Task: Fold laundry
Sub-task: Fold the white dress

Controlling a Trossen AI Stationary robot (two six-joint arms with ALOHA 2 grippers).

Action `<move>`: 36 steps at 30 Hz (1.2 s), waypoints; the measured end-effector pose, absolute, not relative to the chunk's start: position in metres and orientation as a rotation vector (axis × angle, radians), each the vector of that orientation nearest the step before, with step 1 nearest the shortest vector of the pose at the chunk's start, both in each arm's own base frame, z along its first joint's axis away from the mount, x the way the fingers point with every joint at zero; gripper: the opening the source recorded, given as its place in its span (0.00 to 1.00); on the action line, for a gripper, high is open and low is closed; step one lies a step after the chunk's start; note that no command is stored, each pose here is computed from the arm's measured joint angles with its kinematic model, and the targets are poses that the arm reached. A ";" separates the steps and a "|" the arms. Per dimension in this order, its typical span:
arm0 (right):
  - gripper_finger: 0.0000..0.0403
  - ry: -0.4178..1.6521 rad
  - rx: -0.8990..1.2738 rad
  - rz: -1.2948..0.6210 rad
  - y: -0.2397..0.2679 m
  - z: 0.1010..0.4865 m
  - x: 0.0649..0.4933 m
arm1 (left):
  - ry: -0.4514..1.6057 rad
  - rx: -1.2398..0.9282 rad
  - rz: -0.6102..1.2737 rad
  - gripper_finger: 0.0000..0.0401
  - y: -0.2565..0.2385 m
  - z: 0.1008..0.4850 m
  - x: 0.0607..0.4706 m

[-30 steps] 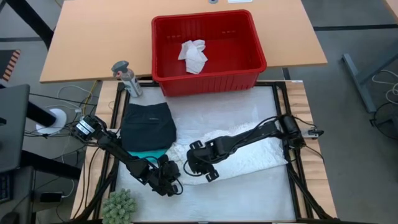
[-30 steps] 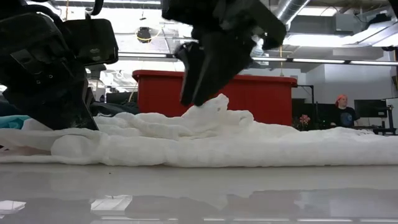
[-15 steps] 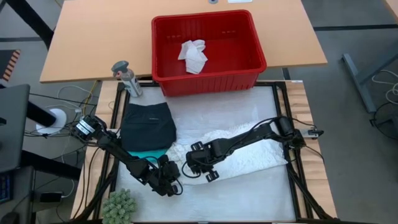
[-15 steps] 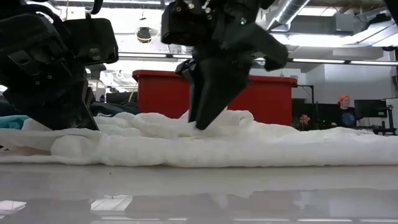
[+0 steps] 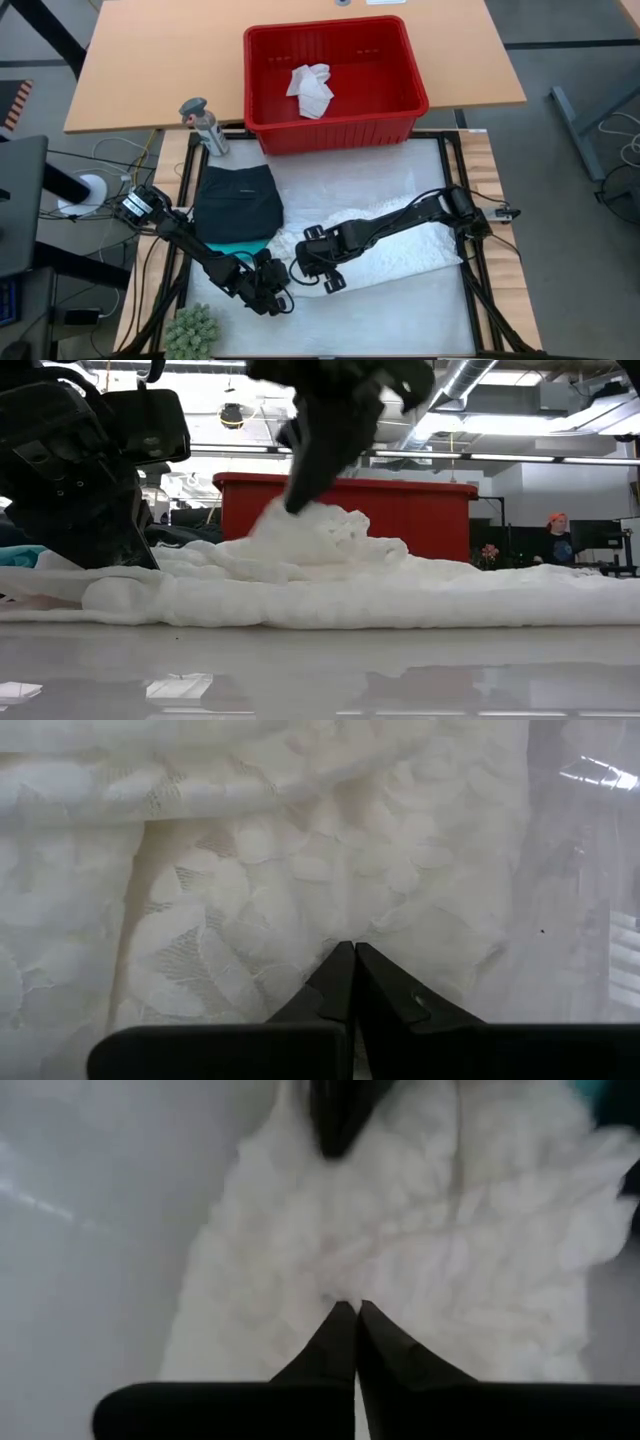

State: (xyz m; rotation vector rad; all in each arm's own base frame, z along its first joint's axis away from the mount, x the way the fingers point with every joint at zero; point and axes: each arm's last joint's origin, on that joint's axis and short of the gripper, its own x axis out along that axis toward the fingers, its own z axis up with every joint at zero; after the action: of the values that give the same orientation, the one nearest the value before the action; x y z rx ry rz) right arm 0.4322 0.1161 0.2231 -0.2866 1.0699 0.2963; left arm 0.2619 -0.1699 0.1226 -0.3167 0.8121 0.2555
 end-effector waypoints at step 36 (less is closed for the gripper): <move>0.30 1.160 -0.218 0.083 0.094 0.278 0.393 | 0.793 -0.312 0.283 0.00 -0.163 0.123 0.267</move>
State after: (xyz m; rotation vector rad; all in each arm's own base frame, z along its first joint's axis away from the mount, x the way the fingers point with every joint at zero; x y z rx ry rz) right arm 0.3927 0.0937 0.2785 -0.2182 1.1604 0.0831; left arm 0.2666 -0.1634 0.1232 -0.3116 0.7931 0.2826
